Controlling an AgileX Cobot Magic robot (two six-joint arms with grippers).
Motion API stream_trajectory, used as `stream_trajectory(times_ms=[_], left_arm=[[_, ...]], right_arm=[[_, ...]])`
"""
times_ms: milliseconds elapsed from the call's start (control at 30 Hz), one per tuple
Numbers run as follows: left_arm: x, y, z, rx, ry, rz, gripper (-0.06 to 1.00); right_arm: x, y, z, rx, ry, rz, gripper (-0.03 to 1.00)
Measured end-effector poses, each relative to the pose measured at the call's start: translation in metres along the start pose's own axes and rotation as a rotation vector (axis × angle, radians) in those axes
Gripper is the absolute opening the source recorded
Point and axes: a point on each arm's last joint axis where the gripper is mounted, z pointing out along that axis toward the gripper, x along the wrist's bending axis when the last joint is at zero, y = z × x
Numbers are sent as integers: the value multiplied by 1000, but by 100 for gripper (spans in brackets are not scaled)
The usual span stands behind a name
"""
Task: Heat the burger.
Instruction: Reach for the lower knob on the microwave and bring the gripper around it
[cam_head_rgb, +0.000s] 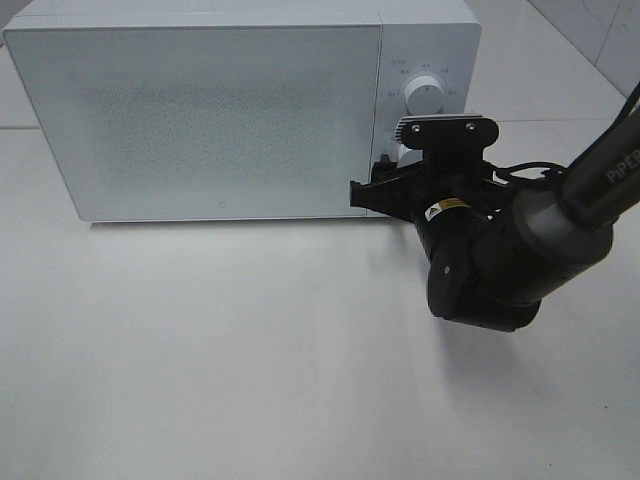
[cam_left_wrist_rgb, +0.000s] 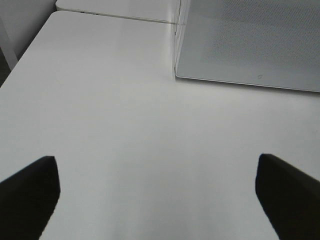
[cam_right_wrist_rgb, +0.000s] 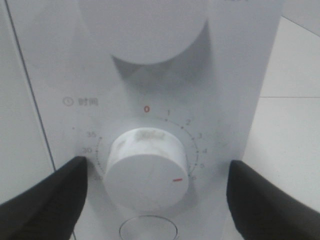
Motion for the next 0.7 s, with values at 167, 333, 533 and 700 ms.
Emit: stream_trajectory(times_ms=[167,333,533,700], left_arm=[[0,0,0,0,0,0,99],[0,0,0,0,0,0,99],[0,0,0,0,0,0,99],[0,0,0,0,0,0,99]], right_arm=[[-1,-1,0,-1,-1,-3,73],[0,3,0,-8,0,-6,73],[1,7,-1,-21,12,-5,73],[2,7,-2,-22,13,-5,73]])
